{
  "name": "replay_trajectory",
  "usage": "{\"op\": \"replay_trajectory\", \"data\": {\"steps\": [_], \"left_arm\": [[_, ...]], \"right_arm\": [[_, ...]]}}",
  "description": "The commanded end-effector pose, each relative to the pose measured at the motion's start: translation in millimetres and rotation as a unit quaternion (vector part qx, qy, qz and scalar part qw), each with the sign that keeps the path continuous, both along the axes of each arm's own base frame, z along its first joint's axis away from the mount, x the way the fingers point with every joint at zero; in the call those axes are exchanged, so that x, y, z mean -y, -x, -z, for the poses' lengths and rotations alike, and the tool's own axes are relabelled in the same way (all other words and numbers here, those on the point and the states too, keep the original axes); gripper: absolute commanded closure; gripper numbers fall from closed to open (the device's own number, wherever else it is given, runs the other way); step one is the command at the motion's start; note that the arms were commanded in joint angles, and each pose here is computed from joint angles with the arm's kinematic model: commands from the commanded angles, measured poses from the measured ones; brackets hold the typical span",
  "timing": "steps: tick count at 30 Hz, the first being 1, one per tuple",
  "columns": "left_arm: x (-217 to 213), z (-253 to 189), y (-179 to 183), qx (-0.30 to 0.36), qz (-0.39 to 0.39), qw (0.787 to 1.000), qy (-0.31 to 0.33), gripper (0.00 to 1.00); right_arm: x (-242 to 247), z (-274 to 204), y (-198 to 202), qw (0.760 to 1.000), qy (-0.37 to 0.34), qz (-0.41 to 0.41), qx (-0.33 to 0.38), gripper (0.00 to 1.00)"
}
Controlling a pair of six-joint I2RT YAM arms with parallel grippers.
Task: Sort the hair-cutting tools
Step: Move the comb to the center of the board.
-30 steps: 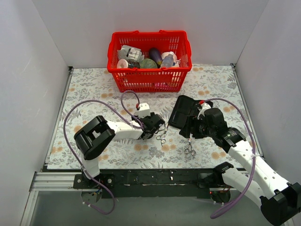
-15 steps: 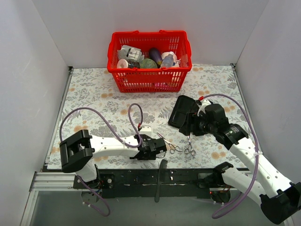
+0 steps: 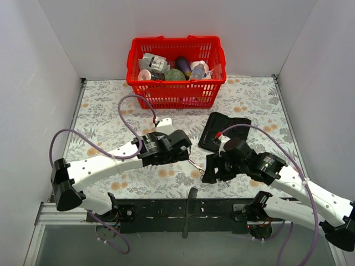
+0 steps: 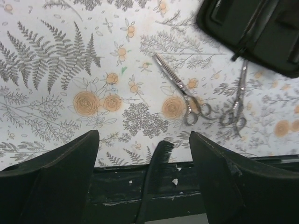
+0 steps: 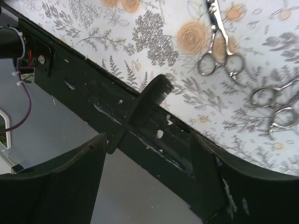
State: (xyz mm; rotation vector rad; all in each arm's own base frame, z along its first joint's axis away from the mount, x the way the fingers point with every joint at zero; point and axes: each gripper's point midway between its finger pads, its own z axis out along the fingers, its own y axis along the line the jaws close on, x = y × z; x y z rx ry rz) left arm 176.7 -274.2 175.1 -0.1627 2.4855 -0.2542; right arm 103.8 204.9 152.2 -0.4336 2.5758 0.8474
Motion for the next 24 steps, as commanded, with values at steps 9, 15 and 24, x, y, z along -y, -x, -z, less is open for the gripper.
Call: {"op": "replay_trajectory", "data": {"steps": [9,15,24], "left_arm": [[-19.8,-128.7,-11.9,0.062,0.07,0.975,0.2,0.14],[-33.7,-131.0,2.1,0.065,0.072,0.97,0.223,0.14],[-35.4,-124.6,9.8,0.056,0.091,0.97,0.22,0.13]], "right_arm": [[-50.2,64.8,45.2,0.987,0.104,0.102,-0.073,0.18],[-68.9,79.3,44.7,0.974,0.134,0.16,-0.092,0.13],[-95.7,96.8,52.0,0.949,0.234,0.181,-0.109,0.11]]}}
